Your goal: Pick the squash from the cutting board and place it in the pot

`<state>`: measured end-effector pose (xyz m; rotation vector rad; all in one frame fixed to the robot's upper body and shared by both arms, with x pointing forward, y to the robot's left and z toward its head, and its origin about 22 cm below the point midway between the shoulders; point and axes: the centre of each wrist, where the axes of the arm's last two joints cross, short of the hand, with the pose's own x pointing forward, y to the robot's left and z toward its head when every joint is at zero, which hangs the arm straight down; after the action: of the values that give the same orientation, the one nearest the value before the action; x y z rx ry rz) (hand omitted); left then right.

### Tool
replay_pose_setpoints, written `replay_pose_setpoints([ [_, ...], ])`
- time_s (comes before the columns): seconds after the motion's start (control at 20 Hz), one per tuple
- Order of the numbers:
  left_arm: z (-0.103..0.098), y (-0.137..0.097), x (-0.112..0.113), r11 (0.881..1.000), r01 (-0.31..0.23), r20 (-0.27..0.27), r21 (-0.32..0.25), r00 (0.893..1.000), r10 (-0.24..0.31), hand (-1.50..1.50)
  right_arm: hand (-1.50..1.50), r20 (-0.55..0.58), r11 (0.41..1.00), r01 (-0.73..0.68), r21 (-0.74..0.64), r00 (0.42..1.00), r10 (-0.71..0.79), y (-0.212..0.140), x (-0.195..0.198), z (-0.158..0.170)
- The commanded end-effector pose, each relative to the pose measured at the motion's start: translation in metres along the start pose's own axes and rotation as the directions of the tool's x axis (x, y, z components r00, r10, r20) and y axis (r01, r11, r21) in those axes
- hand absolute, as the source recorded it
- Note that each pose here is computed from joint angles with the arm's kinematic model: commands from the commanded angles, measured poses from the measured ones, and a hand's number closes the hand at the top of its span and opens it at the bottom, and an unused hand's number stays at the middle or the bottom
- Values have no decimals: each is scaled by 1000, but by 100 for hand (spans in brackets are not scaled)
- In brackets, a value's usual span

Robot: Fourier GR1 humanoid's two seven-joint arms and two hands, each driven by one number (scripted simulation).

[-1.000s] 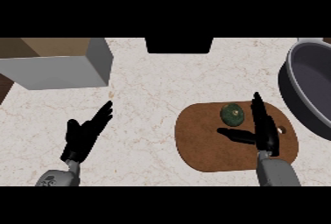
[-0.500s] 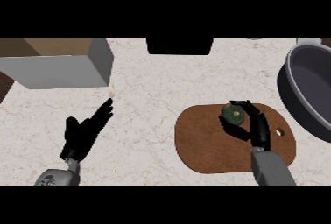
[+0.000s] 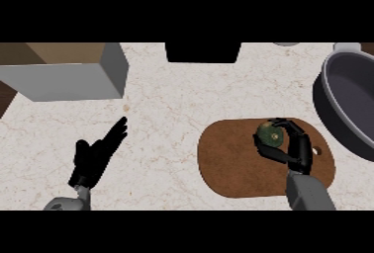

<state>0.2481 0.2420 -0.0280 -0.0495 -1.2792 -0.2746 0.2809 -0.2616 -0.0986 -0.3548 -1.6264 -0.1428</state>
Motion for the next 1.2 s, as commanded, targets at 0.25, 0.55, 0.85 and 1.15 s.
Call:
replay_pose_setpoints([
  [0.25, 13, 18, -3, 999, -14, -17, 51, 1000, 15, 0, 150, -128, 856, -205, -475, 978, 163, -223, -16, 76],
  [0.55, -6, 19, 14, 1000, -5, -3, 16, 1000, 5, 0, 150, -148, 789, -319, -526, 947, 285, -281, 3, 117],
  [0.85, -13, 11, 16, 1000, 2, 8, 14, 1000, -3, 0, 150, -184, 697, -432, -572, 896, 405, -269, 41, 100],
  [1.15, 1, 9, 0, 1000, -6, -4, -19, 1000, 6, 0, 150, -212, 624, -566, -540, 808, 549, -271, 93, 103],
])
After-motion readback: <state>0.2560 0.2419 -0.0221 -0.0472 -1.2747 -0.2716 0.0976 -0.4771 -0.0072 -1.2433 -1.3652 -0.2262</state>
